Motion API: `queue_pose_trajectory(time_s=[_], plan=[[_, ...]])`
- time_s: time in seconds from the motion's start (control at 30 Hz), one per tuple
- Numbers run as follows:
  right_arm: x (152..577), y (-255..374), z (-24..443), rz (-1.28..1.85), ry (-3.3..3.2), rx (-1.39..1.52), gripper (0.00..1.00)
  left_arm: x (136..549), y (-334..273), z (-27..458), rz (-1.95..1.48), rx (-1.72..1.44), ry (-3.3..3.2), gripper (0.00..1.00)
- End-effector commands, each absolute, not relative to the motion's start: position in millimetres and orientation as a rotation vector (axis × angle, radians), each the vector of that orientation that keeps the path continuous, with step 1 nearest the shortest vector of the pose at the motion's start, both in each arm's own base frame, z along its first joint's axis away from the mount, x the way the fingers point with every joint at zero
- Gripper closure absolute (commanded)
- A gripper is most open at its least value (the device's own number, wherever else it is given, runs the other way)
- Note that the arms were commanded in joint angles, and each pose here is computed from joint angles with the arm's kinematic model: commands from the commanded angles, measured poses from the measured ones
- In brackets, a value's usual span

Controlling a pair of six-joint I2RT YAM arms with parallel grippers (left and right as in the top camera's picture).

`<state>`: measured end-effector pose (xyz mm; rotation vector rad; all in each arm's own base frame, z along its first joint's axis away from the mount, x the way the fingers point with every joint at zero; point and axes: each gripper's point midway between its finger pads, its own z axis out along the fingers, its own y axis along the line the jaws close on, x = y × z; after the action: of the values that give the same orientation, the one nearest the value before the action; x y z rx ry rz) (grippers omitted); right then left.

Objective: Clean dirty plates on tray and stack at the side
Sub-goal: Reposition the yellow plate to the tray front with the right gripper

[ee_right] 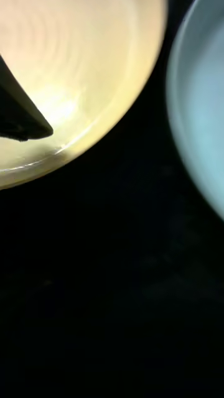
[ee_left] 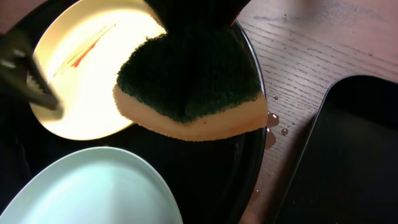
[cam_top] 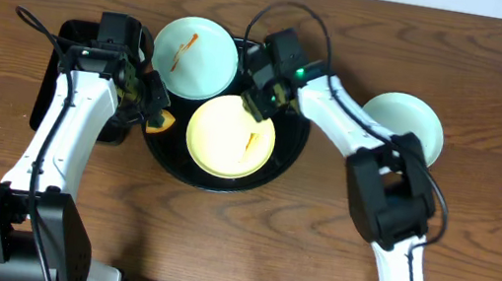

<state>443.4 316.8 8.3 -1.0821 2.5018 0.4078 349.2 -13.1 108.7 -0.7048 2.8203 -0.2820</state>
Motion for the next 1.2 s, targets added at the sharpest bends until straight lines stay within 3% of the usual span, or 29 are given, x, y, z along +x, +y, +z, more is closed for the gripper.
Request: queue_pose_trajectory(time_s=[0.0,0.03,0.13,0.27,0.7,1.0,1.03,1.07,1.17], plan=[[435,327,5,0.489,2.482,-1.14,0.42,354,-9,113,-0.259,-0.682,2.807,0.92],[434,327,3,0.49,2.49,-1.133,0.48,354,-9,113,-0.258,-0.682,2.807,0.92],[435,325,2,0.502,2.532,-1.064,0.8,354,-9,113,-0.258,-0.682,2.807,0.92],[432,319,-1,0.524,2.629,-0.929,0.99,354,-9,113,-0.258,-0.682,2.807,0.92],[363,277,-16,0.456,3.163,-0.415,0.99,355,-9,114,-0.259,-0.68,2.8,0.92],[371,272,25,0.412,3.078,-0.427,0.99,356,-9,114,-0.259,-0.679,2.799,0.92],[375,273,32,0.412,3.041,-0.468,0.96,356,-9,114,-0.259,-0.679,2.799,0.92],[380,274,40,0.412,2.995,-0.522,0.8,356,-9,114,-0.259,-0.679,2.799,0.92],[396,277,52,0.378,2.865,-0.664,0.5,356,-9,114,-0.26,-0.679,2.798,0.92]])
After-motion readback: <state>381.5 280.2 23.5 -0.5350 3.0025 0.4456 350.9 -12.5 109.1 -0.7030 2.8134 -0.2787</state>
